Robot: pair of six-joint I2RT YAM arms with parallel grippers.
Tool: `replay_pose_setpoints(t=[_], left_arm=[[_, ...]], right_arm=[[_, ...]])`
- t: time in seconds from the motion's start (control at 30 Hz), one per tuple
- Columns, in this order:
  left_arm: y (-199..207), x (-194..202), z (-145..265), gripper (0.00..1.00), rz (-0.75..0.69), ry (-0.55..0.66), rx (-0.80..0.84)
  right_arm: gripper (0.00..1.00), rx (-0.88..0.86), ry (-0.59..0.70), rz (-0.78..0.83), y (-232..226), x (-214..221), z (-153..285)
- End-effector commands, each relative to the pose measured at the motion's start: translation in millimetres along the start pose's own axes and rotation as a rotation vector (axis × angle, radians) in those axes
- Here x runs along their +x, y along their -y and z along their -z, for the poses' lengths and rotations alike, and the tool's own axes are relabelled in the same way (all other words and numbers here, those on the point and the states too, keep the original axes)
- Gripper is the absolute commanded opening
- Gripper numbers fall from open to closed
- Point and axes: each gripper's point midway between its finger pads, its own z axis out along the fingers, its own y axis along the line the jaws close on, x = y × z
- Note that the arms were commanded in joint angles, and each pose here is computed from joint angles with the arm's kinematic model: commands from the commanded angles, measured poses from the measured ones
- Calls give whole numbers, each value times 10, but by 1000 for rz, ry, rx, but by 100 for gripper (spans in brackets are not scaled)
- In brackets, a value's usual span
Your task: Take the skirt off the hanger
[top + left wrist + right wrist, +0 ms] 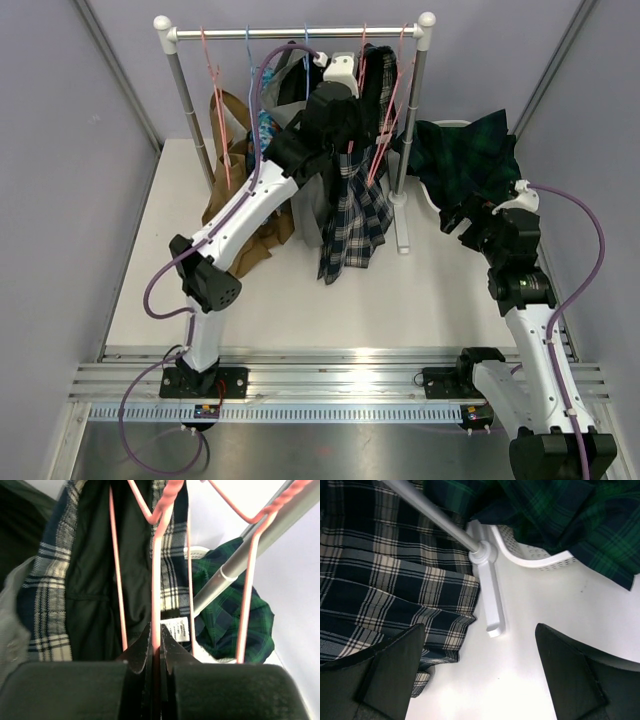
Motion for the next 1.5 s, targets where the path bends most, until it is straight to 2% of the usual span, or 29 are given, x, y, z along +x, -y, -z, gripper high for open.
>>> replay_pose_setpoints(t=[0.0, 0.17, 0.3, 0.43, 0.6, 0.87, 1.03, 1.23, 1.27, 1.3, 1.33, 1.37, 1.43, 1.47], left_arm=[[165, -1390, 921, 0, 66, 331, 58], [206, -1863, 1408, 0, 90, 456, 55], [233, -1990, 1570, 0, 110, 497, 61], [226, -1931, 1517, 0, 122, 486, 47], [259, -1867, 1454, 0, 142, 481, 43], [282, -1852, 1366, 0, 172, 487, 39], [293, -1813, 1348, 0, 192, 474, 45], [286, -1761, 1413, 0, 213, 459, 51], [279, -1827, 1498, 0, 226, 475, 59], [273, -1818, 1504, 0, 227, 474, 59], [264, -1795, 1498, 0, 227, 470, 56], [262, -1822, 1528, 0, 228, 479, 59], [257, -1855, 1542, 0, 224, 488, 56], [253, -1868, 1542, 0, 216, 492, 51]], right_arm=[[99, -181, 107, 31, -440, -398, 163], [99, -435, 88, 36, -1017, -593, 290], [100, -605, 98, 114, -1636, -742, 564], [100, -619, 84, 207, -2045, -679, 655], [99, -667, 67, 208, -2357, -554, 801], [99, -652, -32, 294, -2734, 105, 823], [99, -609, -49, 315, -2819, 399, 682], [99, -497, 3, 342, -2777, 455, 374], [97, -485, 12, 344, -2777, 448, 346], [74, -472, 14, 352, -2759, 466, 315], [44, -473, 7, 359, -2761, 515, 288], [24, -478, 3, 358, -2767, 540, 285], [0, -482, -28, 353, -2743, 654, 288], [0, -493, -44, 360, -2757, 720, 346]])
